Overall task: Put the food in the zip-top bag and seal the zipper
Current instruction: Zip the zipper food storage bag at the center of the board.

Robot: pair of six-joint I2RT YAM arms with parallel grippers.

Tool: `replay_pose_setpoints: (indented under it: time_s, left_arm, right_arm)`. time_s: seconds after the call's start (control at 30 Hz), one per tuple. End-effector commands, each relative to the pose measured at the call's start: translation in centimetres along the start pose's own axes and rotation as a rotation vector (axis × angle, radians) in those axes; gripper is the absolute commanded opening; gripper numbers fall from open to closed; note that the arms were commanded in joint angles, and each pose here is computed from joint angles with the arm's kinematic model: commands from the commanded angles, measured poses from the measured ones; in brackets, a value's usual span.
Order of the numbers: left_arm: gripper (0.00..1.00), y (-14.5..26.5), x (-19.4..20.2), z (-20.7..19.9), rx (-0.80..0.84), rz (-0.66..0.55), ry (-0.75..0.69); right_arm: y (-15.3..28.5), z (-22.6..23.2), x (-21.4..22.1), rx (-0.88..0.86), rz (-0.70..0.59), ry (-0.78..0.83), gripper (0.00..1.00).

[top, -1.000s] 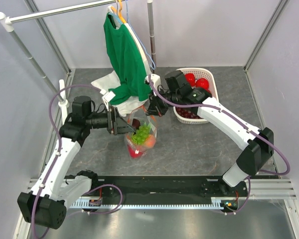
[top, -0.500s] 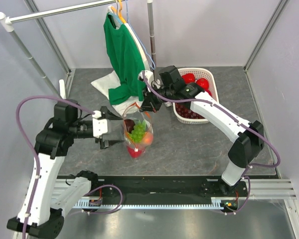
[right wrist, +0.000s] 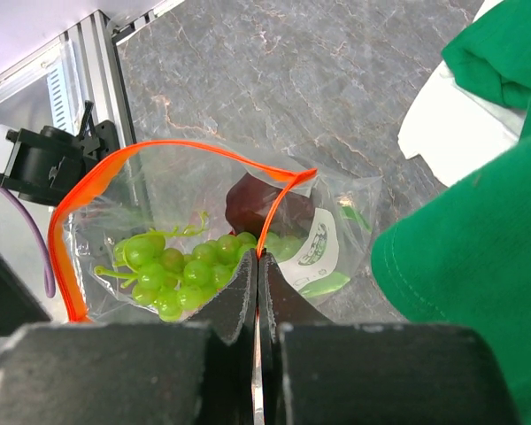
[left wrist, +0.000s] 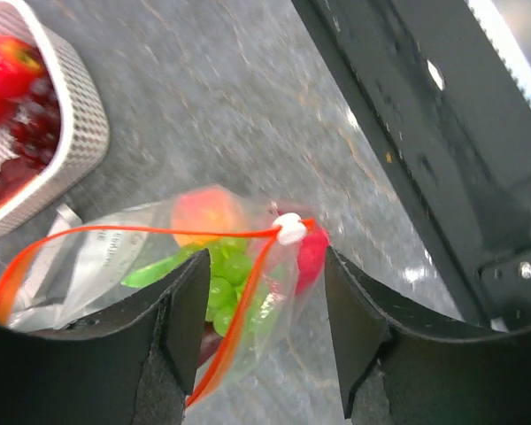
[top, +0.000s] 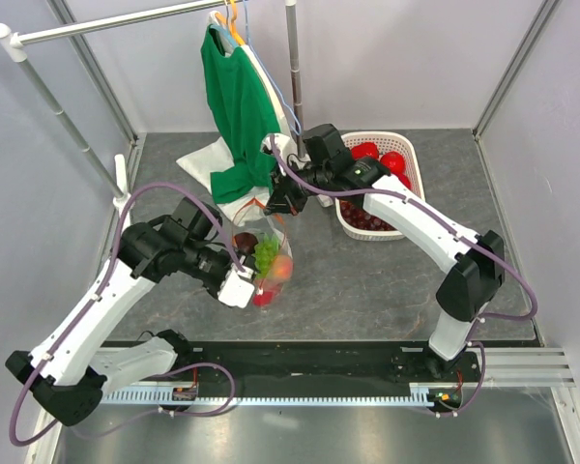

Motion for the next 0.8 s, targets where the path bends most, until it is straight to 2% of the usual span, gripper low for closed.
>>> replay_pose_setpoints:
  time_s: [0.0, 0.3, 0.6, 0.77]
  left_arm:
    - [0.60, -0.2, 1.6, -0.3, 0.064, 0.128, -0.084]
    - [0.59, -1.0, 2.2, 0.6, 0.067, 0.173, -0.105]
    - [0.40, -2.2, 2.3, -0.3, 0.137, 0.204, -0.145]
    - [0.19, -2.5, 1.8, 0.1, 0.126, 0.189, -0.137]
  right_arm:
    - [0.2, 1.0, -2.6, -0.042, -0.070, 0.061, 0.00]
    - [-0.5, 1.7, -2.4, -0.062, -0.059, 0.067, 0.00]
    - [-0.8, 1.4, -2.5, -0.054, -0.057, 0.061, 0.00]
    - [-1.1, 1.4, -2.7, -0.060, -0.057, 0.059, 0.00]
Point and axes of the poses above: each gripper's point midway between its finger pads, its own y axis back along the fingers, its own z axis along the line the jaws close on, x = y × z, the point moved 6 cm from there along y, back along the fingers
